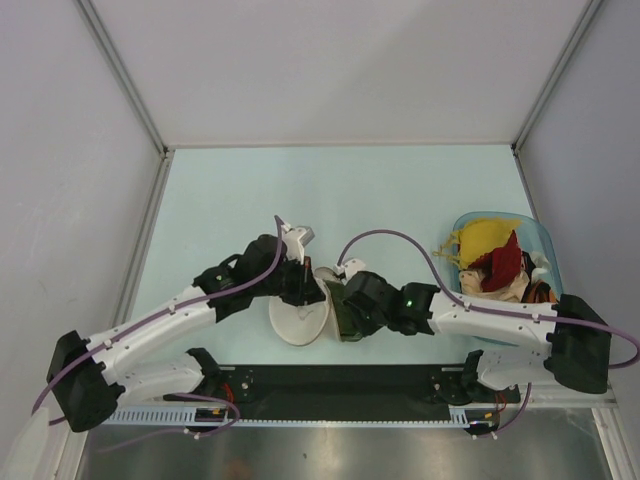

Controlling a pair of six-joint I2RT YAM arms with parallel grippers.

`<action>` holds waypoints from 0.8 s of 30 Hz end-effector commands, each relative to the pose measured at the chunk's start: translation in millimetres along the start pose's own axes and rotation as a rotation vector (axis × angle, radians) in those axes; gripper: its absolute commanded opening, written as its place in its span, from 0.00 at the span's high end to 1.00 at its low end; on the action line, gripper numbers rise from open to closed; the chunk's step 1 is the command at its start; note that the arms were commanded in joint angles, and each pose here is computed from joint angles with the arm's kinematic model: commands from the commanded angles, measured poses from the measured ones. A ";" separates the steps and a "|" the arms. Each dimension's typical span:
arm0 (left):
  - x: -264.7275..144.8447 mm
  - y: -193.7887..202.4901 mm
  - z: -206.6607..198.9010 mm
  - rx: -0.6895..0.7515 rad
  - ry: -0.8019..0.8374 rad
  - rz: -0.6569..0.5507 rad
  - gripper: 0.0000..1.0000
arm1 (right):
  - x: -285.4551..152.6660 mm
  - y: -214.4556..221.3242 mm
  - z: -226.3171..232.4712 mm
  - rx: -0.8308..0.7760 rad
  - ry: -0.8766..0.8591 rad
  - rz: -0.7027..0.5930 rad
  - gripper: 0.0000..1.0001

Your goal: Place the bra in the laundry bag and zip it closed

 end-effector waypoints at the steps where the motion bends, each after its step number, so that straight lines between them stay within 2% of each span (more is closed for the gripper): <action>1: -5.7 -20.3 -20.8 0.078 0.079 -0.071 1.00 | -20.3 8.0 2.4 -0.047 0.028 0.056 1.00; 3: -4.7 -18.0 -19.8 0.109 0.077 -0.064 1.00 | -17.6 8.5 11.7 -0.064 -0.013 0.070 1.00; 5: 2.2 -8.4 -20.0 0.140 0.113 -0.006 1.00 | 0.3 12.9 25.0 -0.073 -0.072 0.113 1.00; 6: 5.4 -4.4 -20.8 0.149 0.126 0.023 1.00 | 11.5 7.0 33.9 -0.059 -0.099 0.083 1.00; 8: 15.1 8.4 -25.4 0.178 0.127 0.081 1.00 | 39.8 1.3 25.6 0.011 -0.022 0.054 1.00; 12: 16.2 25.7 -19.2 0.135 0.077 0.091 1.00 | 55.9 -18.5 25.6 0.145 -0.144 -0.158 1.00; 16: 11.8 27.9 -11.9 0.107 0.013 0.050 1.00 | 52.9 -29.6 31.5 0.203 -0.229 -0.254 1.00; 17: 9.8 27.4 -11.2 0.106 0.000 0.044 1.00 | 51.1 -30.8 33.8 0.212 -0.247 -0.261 0.95; 18: 8.3 24.2 -9.9 0.104 -0.027 0.026 1.00 | 50.5 -29.8 35.2 0.208 -0.260 -0.248 0.80; 21: 2.1 19.7 -5.2 0.088 -0.097 -0.014 1.00 | 48.7 -21.9 32.7 0.213 -0.234 -0.195 0.60; 22: 0.8 19.3 -3.9 0.086 -0.109 -0.022 1.00 | 47.4 -19.0 32.0 0.215 -0.238 -0.181 0.57; 24: -2.7 19.0 -2.9 0.085 -0.109 -0.045 1.00 | 38.6 -15.7 32.3 0.237 -0.279 -0.166 0.45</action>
Point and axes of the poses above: each gripper's point midway between its finger pads, its own x axis out along the fingers, its own z axis along the line the jaws close on, y = z × x, the point moved 8 cm from there along -x, back along the fingers, and after that the axes turned 10 degrees about x, right-handed, at the moved point
